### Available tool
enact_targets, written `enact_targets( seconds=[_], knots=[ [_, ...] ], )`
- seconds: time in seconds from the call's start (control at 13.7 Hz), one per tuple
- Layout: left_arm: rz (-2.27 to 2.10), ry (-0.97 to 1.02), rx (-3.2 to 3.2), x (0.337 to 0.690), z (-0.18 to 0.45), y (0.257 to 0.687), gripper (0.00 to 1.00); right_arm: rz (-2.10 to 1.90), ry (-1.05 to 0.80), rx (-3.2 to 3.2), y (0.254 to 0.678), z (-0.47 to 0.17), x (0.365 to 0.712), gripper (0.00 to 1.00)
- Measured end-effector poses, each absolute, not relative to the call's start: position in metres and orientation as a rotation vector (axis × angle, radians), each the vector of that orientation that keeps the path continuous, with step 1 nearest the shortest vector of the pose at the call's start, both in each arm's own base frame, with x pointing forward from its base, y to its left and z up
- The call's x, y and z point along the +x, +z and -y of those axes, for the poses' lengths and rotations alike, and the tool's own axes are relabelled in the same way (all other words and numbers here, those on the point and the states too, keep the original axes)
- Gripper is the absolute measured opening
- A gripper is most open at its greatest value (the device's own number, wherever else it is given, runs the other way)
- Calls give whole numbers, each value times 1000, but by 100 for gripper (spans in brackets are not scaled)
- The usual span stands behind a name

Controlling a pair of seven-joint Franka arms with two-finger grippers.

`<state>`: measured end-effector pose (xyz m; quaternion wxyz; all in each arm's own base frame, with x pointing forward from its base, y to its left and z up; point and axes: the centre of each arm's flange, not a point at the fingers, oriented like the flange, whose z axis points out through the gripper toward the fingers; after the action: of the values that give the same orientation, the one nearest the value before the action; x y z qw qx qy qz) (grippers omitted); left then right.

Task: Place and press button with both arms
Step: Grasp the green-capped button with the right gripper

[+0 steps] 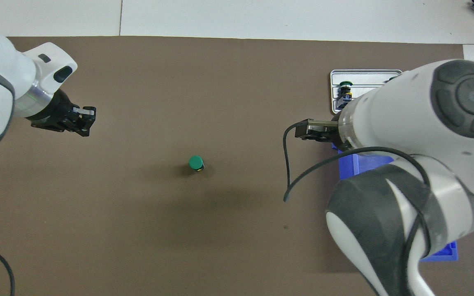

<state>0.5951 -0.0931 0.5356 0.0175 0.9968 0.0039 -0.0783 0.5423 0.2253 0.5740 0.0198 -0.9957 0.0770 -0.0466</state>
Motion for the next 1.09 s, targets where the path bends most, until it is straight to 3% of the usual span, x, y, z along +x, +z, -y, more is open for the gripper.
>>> enact_targets(
  seconds=[0.29,0.58,1.09],
  knots=[
    [70,-324,3079,592,32,558,1,-306,-146,-3063,538,-300,538,95],
    [92,-349,3090,583,32,593,1,-332,-130,-3071,498,-357,546,93],
    [105,-258,3100,580,33,614,1,-395,-132,-3059,442,-425,548,92]
  ],
)
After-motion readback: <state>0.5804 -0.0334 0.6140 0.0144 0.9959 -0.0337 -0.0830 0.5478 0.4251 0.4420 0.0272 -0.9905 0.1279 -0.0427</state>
